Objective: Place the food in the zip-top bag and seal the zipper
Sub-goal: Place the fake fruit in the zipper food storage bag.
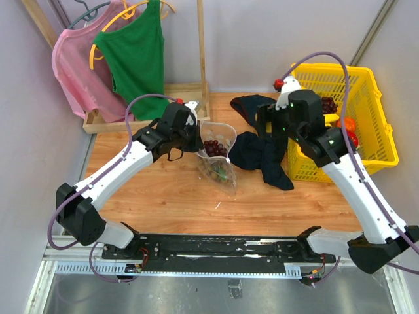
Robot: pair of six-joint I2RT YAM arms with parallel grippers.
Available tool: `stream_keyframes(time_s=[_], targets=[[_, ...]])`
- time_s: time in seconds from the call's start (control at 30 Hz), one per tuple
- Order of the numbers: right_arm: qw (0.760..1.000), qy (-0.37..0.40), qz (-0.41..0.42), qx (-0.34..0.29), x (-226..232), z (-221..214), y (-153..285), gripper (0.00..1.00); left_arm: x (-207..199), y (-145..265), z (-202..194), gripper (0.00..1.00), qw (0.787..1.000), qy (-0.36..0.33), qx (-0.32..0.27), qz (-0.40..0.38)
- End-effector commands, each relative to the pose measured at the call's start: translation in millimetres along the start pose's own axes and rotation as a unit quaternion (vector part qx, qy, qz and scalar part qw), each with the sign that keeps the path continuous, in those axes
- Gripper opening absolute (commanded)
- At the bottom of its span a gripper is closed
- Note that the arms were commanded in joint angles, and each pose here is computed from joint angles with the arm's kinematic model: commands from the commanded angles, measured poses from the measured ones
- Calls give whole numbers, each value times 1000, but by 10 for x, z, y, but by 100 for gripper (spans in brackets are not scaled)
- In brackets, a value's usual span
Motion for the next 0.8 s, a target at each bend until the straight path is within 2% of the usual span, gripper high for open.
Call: stream_keyframes(time_s=[0.0,0.17,0.4,0.63,0.77], targets=[[995,18,69,-69,386,300,17,46,-20,41,70,0,1000,-2,-21,-16],[982,17,161,-95,868,314,-136,47,-35,43,69,0,999,-2,-22,-23],[966,18,246,-83,1317,183,-432,51,-39,71,80,0,999,-3,-27,-24],[967,20,251,-45,1417,-173,-747,54,-46,70,79,0,999,-2,-28,-27],[970,29,243,-13,1425,-379,-899,62,-49,73,82,0,999,-1,-28,-28]])
Point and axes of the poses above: each gripper's point midway between its finger pads, its own y axis back along the fingers, its own x axis along the line the jaws close on, z = x × y, the point moved 6 cm from there along y, back along the fingers
